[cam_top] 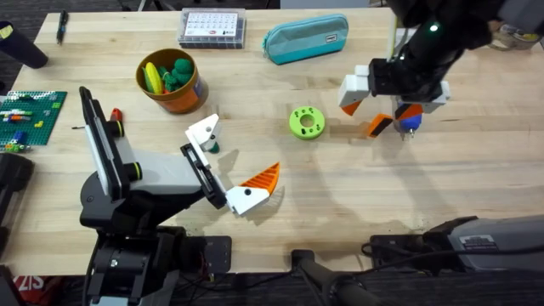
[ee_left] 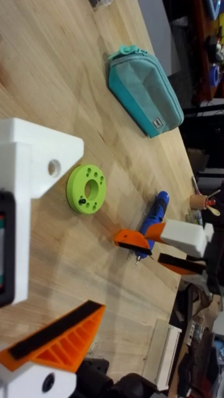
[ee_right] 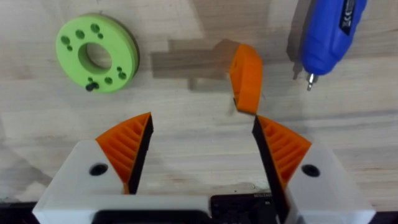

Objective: Pick up the gripper from the table and insert it into the empty holder that is missing its gripper. Then pick up a screw, insert it into the mounting hole, and use the screwdriver to tighten it. Finally, clean up the table by picking up the vegetable and placing it into the bucket.

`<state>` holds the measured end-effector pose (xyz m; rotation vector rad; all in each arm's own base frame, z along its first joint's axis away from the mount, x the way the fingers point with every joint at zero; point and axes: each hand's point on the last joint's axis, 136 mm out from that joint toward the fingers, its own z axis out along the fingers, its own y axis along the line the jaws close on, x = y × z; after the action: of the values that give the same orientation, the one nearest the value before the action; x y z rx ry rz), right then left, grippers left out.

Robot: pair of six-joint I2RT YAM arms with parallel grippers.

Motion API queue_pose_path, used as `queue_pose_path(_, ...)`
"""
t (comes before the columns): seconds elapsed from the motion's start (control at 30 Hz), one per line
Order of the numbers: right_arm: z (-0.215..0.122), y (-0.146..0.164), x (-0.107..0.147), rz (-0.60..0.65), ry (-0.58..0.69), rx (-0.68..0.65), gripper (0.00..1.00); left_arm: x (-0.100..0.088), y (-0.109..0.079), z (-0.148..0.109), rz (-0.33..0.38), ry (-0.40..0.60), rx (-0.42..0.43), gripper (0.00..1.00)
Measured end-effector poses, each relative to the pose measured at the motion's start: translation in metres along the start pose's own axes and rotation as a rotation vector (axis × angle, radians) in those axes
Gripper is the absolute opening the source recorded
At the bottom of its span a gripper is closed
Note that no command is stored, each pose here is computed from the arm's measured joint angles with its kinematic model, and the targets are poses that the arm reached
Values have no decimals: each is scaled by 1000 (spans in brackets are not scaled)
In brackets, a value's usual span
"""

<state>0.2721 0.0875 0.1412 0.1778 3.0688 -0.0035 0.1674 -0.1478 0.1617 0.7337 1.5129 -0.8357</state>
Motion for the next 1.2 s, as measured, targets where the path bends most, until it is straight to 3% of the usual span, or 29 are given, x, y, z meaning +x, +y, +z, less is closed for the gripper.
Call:
queue_pose_path(0.27, -7, -10, 0, 1, -1, 65, 963, 0, 0, 0, 0, -1, 0, 985)
queue_pose_path(0.47, -66, -19, -17, 49, -216, 47, 963, 0, 1, 0, 0, -1, -3, 985)
queue_pose_path(0.6, -78, -24, -14, 133, -265, 35, 963, 0, 1, 0, 0, -1, -3, 985)
queue_pose_path(0.73, -57, -20, -14, 163, -256, 38, 963, 0, 1, 0, -1, 0, -3, 985)
queue_pose_path(0.97, -1, -25, 10, 187, -149, 97, 963, 0, 1, 0, -2, 1, -3, 985)
queue_pose_path(1.2, 20, -27, 14, 209, -142, 101, 963, 0, 1, 0, -2, 1, -3, 985)
